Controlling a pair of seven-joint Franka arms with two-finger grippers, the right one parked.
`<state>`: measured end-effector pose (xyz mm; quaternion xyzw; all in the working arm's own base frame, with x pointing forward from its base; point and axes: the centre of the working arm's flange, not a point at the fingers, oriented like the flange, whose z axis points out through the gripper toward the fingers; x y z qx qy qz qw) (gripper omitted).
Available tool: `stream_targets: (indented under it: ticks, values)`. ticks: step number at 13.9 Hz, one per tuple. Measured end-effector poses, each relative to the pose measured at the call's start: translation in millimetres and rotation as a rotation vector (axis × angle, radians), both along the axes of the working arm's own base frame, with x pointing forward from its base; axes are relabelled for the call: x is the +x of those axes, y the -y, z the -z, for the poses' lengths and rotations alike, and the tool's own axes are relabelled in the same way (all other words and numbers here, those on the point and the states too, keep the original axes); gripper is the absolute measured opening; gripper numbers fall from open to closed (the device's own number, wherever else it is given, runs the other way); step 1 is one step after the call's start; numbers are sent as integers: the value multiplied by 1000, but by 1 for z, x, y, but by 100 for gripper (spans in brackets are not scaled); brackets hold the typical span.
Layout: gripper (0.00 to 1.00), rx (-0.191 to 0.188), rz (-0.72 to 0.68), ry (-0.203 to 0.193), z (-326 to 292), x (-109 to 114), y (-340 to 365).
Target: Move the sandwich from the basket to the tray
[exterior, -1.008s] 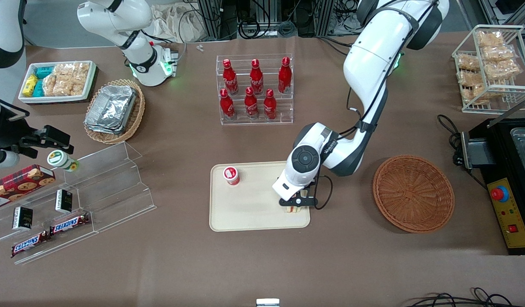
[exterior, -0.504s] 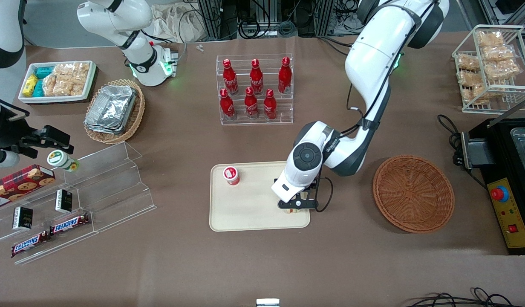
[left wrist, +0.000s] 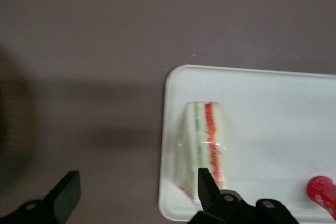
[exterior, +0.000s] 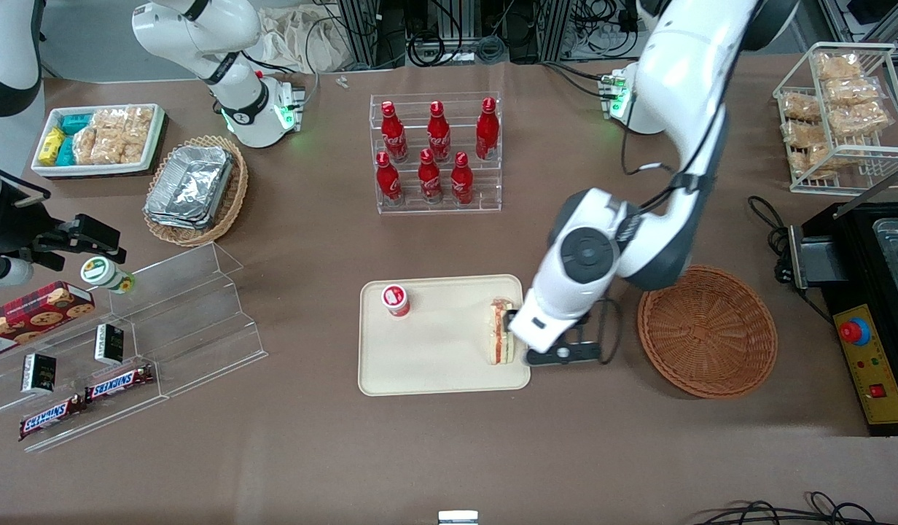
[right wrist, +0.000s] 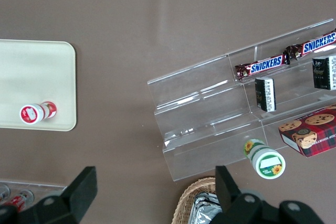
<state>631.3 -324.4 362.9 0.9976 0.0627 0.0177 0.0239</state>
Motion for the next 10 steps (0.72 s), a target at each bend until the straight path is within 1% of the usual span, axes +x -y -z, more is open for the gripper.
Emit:
stream_targets:
  ticks: [2, 5, 7, 10]
  values:
    - [100, 9, -28, 1, -25, -12, -39]
    - [100, 28, -43, -3, -61, -45, -90]
    - [100, 49, -43, -33, -83, -64, -122]
    - [100, 66, -34, -63, -115, -74, -165]
